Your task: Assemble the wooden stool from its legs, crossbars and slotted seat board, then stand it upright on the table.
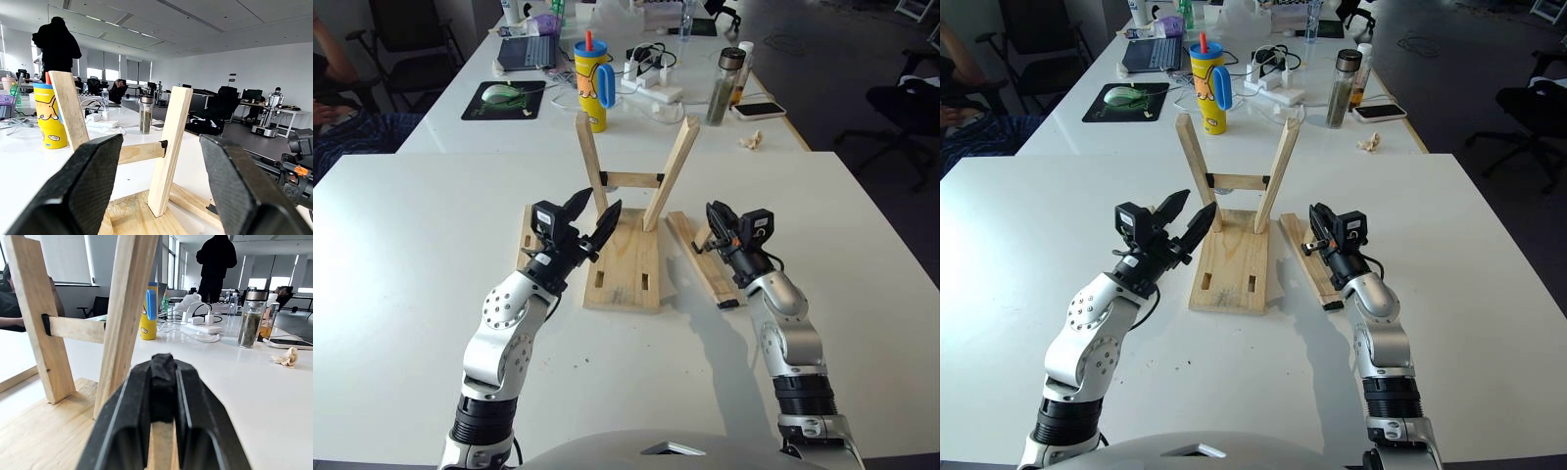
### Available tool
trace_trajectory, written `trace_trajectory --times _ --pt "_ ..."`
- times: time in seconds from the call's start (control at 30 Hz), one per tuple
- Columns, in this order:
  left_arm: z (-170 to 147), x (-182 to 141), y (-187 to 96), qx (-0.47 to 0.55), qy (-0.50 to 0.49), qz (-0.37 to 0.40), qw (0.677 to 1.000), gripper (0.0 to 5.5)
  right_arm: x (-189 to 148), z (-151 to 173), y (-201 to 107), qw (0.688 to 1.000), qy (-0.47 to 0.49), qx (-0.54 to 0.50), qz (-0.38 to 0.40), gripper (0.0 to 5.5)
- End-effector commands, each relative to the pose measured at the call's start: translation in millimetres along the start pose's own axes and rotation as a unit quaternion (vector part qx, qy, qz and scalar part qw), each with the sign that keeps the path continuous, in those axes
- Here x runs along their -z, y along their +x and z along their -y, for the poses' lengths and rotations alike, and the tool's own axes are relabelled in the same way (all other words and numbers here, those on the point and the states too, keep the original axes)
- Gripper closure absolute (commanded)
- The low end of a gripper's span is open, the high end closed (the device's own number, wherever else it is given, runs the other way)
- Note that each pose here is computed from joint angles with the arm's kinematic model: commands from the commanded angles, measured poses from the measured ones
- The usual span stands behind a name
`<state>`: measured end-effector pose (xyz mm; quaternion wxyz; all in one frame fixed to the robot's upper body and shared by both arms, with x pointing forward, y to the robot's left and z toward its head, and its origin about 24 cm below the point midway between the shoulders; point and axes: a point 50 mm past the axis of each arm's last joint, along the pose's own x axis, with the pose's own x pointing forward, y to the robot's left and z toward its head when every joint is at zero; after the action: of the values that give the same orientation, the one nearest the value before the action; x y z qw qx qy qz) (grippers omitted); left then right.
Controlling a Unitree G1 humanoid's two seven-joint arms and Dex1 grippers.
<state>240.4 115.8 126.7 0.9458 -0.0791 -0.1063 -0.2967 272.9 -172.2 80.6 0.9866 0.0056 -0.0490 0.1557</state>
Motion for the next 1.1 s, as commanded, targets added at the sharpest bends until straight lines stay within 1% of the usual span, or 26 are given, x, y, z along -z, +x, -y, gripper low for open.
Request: trace_trajectory --times 0.03,0.23,0.3,0.4,0.43,0.47,0.57,0.67,0.8,0.9,1.03,1.1 --pt "-0.8 1.3 0.7 -0.001 0.005 -0.002 1.000 2.58 4.0 3.3 -2.0 1.000 0.011 0.009 -0.025 4.56" --pt "-0.6 1.7 -0.2 -0.003 0.006 -0.001 1.000 2.58 -24.9 3.6 7.8 1.000 0.005 0.005 0.017 3.63" --pt "-0.1 1.7 -0.5 -0.004 0.005 0.000 1.000 2.58 -35.7 3.6 10.1 1.000 0.003 0.001 0.029 3.59" --pt "0.1 2.2 -0.9 -0.007 0.003 0.001 1.000 2.58 -63.4 2.3 16.1 0.998 0.007 -0.008 0.067 3.59" --pt "0.2 2.5 -1.2 -0.008 0.003 0.001 1.000 2.58 -76.9 2.5 20.5 0.996 0.009 -0.007 0.086 3.77" --pt "0.4 3.1 -1.6 -0.010 0.002 0.001 1.000 2.58 -88.7 2.9 25.5 0.995 0.013 -0.005 0.098 3.84" --pt "1.2 3.7 -1.7 -0.013 0.002 0.002 1.000 2.58 -108.3 1.2 40.4 0.994 0.015 -0.005 0.107 4.31" --pt "1.6 4.2 0.1 -0.013 0.002 0.004 1.000 2.58 -111.6 -4.5 50.8 0.995 0.006 -0.008 0.096 4.82" --pt "1.0 5.1 2.5 -0.012 0.003 0.005 1.000 2.58 -94.4 -6.4 60.0 0.998 -0.002 0.011 0.057 5.47" --pt "0.8 5.5 3.3 -0.011 0.003 0.005 1.000 2.58 -87.2 -3.2 61.6 0.999 -0.006 0.027 0.046 5.49" --pt "-0.2 6.0 2.8 -0.013 0.004 0.005 1.000 2.58 -90.3 -5.3 60.7 0.998 -0.012 0.025 0.055 5.49" --pt "-0.3 6.6 2.8 -0.014 0.004 0.005 1.000 2.58 -97.3 -7.2 60.8 0.997 -0.019 0.023 0.071 5.49"
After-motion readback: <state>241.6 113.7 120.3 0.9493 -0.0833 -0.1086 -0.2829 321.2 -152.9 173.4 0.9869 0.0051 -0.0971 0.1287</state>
